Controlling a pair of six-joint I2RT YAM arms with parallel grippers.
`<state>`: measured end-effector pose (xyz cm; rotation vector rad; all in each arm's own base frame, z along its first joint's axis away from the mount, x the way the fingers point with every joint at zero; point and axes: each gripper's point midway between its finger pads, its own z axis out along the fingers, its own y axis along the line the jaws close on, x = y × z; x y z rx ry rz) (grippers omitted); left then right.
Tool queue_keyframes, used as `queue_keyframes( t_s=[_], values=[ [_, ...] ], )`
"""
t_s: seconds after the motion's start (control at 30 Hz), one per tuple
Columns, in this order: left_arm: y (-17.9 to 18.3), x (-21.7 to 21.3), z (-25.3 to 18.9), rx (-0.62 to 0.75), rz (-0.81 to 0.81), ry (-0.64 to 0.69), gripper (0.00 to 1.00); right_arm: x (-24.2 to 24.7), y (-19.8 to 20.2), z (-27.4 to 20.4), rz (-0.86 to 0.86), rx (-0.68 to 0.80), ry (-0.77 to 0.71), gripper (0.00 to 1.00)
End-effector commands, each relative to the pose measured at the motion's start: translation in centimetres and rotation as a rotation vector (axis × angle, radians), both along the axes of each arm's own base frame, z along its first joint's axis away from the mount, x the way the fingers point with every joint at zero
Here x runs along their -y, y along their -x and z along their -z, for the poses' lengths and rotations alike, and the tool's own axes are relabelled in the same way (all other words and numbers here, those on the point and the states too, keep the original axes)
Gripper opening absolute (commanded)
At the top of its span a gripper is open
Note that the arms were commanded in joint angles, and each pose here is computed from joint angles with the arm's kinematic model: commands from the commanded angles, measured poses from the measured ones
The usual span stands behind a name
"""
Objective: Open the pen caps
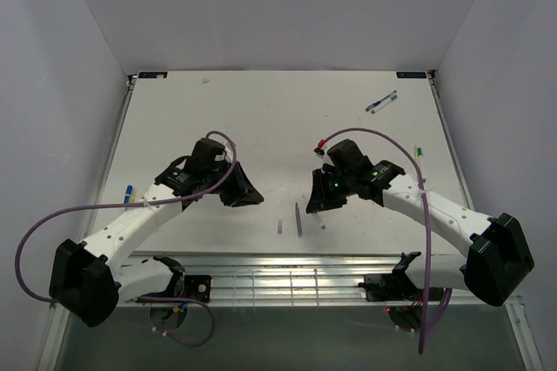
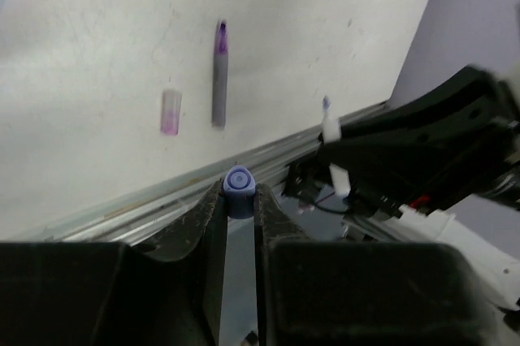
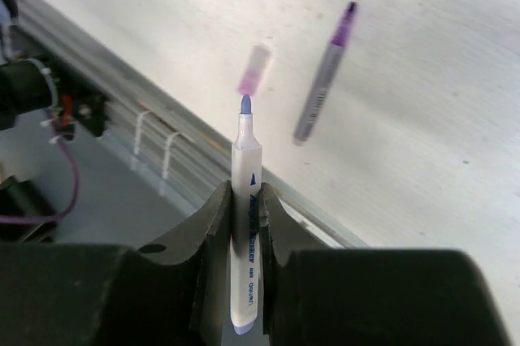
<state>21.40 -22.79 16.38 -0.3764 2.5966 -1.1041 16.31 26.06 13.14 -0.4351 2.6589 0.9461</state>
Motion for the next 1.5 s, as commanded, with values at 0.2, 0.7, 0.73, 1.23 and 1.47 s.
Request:
queue_keyframes(
  t_s=[0.2,0.7,0.73,1.23,1.47],
  values=[
    [5.1,1.9,5.1,-0.099,0.141,-0.120,0.00,3.0,-3.0,5.2,0.092,0.113,0.197,0.08],
    [3.6,2.7,10.4,-0.140,0.228,-0.233,0.05,2.2,-3.9,8.5,0.112,0.071,0.219,0.08],
    [3.6,2.8,10.6,-0.142,0.233,-0.233,0.06,2.2,-3.9,8.7,0.113,0.068,0.220,0.08],
    [4.0,4.0,13.0,-0.187,0.281,-0.264,0.21,2.2,-4.5,10.5,0.107,0.065,0.251,0.08],
    [4.2,4.2,13.5,-0.203,0.282,-0.275,0.34,2.5,-4.6,11.0,0.107,0.065,0.262,0.08]
  ],
)
